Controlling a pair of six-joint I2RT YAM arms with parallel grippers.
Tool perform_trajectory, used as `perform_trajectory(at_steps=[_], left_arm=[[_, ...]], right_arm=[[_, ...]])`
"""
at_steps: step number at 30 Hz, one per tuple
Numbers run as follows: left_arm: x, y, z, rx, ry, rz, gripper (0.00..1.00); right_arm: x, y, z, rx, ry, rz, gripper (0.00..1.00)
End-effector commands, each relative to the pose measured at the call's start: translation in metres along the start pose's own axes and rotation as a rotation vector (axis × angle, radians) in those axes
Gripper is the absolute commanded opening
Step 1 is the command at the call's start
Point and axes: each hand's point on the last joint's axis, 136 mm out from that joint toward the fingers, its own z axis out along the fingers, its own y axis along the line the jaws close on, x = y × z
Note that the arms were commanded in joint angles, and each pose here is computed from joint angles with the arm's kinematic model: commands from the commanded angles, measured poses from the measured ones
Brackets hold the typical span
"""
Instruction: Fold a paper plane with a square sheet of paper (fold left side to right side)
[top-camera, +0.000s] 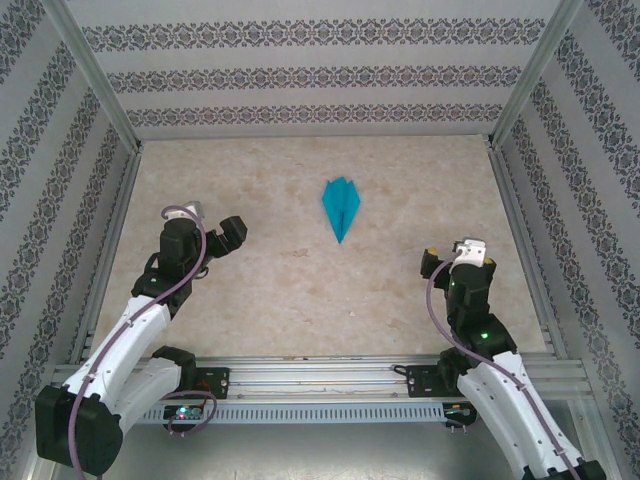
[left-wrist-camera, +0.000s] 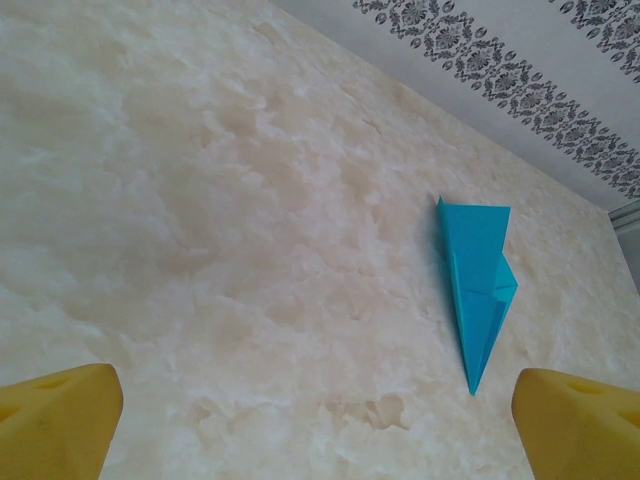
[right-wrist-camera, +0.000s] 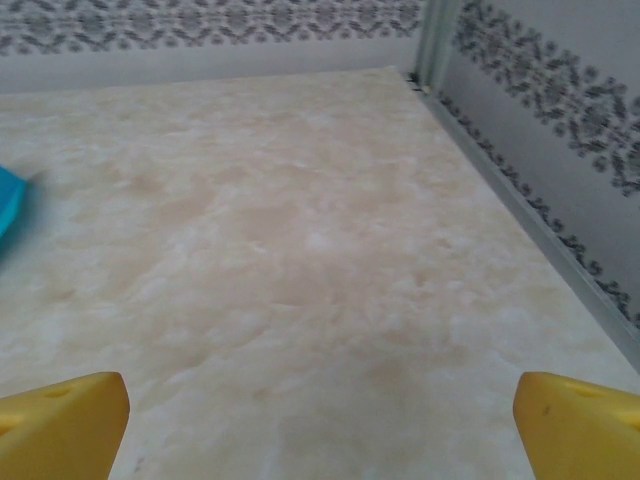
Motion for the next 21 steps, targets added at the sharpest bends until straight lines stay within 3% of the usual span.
perform_trajectory(at_steps=[1,11,21], left_arm=[[-0.016,-0.007,-0.003,0.016,-0.032,0.013,1.0],[-0.015,-0.005,-0.002,0.007,-0.024,0.014,1.0],[-0.016,-0.003,0.001,-0.003,-0.017,0.013,1.0]], right_arm=[[-0.004,-0.013,0.008,0.049,-0.048,0.088,0.98],[0.01,-0.032,0.046,0.104,-0.014,0.115,0.98],[0.003,-0.017,0.097,-0.005,-0.002,0.087,0.98]])
